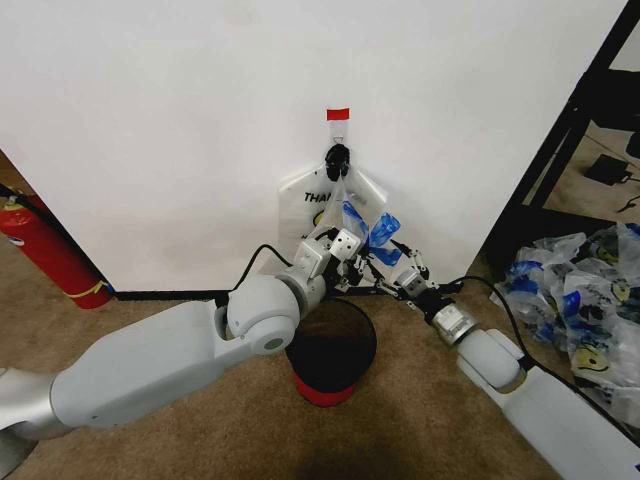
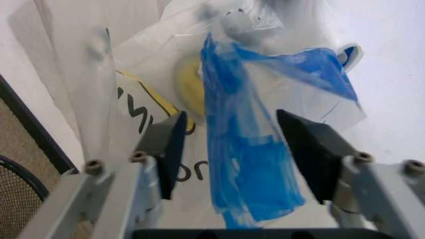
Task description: Pick up the garbage bag from the wall and place it over the trash bin.
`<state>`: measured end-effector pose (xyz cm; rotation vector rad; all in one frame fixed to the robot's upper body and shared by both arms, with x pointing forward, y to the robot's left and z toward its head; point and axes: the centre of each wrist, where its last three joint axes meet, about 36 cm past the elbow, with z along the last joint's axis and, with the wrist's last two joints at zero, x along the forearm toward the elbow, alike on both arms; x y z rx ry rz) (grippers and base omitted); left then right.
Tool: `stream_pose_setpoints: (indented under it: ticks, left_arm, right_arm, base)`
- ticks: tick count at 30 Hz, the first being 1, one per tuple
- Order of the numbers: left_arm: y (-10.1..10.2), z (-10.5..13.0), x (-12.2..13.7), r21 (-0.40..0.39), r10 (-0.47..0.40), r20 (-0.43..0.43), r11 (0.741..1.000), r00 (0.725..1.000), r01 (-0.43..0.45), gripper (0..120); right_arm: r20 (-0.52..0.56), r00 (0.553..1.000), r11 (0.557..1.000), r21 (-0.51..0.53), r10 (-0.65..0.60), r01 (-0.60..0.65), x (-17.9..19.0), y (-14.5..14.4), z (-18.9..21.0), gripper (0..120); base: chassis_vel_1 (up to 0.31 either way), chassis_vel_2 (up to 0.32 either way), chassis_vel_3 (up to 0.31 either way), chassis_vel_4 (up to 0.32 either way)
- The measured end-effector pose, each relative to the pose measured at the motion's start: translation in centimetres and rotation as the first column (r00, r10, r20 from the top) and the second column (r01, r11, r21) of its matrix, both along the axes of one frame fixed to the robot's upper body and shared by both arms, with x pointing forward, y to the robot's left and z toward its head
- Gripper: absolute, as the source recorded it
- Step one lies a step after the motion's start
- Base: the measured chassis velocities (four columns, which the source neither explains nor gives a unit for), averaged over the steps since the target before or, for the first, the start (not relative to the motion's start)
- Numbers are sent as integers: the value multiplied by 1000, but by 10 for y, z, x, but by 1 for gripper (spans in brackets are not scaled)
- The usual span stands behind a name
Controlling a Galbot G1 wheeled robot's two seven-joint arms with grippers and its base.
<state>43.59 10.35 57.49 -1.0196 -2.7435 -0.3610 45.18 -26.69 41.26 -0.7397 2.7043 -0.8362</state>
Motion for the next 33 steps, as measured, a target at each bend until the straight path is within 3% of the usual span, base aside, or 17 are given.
stream_pose_setpoints:
  ticks: [3, 5, 11, 14, 26, 33]
  left_arm:
    - [0, 0, 0, -1, -1, 0, 1000, 1000, 1, 0]
    - [-1, 0, 0, -2, -2, 0, 1000, 1000, 2, 0]
    - [-2, 0, -1, -5, -2, 0, 1000, 1000, 2, 0]
    - [-1, 1, 0, -8, 1, 2, 1000, 1000, -1, 0]
    - [8, -3, -3, -44, 28, -13, 999, 1000, -29, 0]
    - [17, -19, -21, -48, 37, -57, 998, 998, -40, 0]
  right_arm:
    - [-1, 1000, 1000, 4, -1, 1, 1, 1, -1, 39]
    - [-1, 1000, 1000, 5, -1, 1, 1, 2, -1, 38]
    - [-34, 999, 999, 37, -22, 23, -2, 5, -1, 8]
    - [-44, 999, 998, 58, -32, 34, -3, 7, -1, 1]
    - [-75, 994, 978, 189, -77, 90, -23, 7, 13, 0]
    - [-87, 994, 967, 237, -70, 89, -53, 2, 22, 0]
  base:
    - [0, 0, 0, 0]
    - [0, 0, 0, 0]
    - [0, 0, 0, 0]
    - [0, 0, 0, 0]
    - [0, 0, 0, 0]
    - [0, 0, 0, 0]
